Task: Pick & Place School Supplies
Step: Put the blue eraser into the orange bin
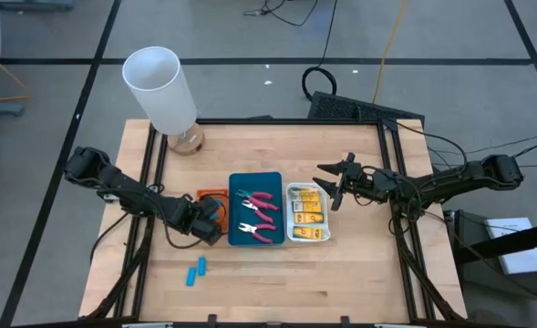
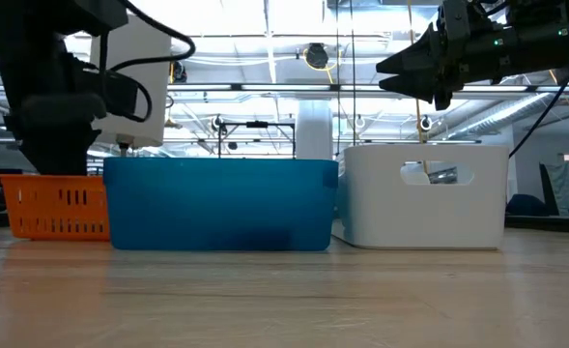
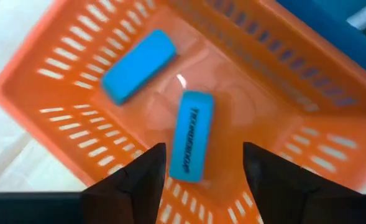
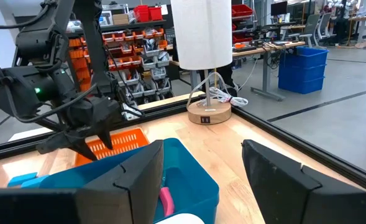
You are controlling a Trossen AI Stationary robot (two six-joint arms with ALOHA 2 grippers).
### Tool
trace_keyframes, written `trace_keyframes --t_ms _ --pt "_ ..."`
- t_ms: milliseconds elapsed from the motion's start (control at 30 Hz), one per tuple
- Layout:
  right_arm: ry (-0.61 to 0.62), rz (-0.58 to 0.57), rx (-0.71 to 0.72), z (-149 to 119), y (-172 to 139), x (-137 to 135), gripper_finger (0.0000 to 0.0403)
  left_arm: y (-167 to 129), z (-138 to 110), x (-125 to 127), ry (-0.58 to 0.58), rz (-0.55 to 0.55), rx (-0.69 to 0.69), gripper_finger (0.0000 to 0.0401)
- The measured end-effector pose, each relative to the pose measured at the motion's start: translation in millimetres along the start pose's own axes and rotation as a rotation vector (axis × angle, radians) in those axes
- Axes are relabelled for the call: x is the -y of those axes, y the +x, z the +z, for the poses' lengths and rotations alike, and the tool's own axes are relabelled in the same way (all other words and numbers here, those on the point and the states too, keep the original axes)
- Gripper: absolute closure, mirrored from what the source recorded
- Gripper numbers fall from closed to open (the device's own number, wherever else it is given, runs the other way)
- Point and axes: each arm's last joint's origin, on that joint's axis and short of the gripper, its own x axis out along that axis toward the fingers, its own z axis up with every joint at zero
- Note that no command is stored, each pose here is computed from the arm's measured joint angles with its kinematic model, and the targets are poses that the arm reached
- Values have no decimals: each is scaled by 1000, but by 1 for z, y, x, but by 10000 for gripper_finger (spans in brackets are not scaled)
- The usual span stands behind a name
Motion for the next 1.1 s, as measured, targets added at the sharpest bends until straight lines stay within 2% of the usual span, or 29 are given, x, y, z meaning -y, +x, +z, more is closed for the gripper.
trace_keyframes --t_ms 267,467,600,800,1000,1100 --pt "0 0 0 0 0 0 193 -18 2 4 44 -150 -108 181" --pt "1 0 0 0 0 0 193 -32 7 1 42 -160 14 181" --pt "2 0 0 0 0 0 193 -40 10 4 47 -182 42 181" --pt "2 0 -2 0 0 0 193 -46 -4 13 86 -281 -71 181" --pt "0 -1 -7 -1 0 0 193 -60 -28 36 119 -453 -49 186" --pt "0 -1 -7 -1 0 0 193 -67 -45 45 93 -520 -89 197"
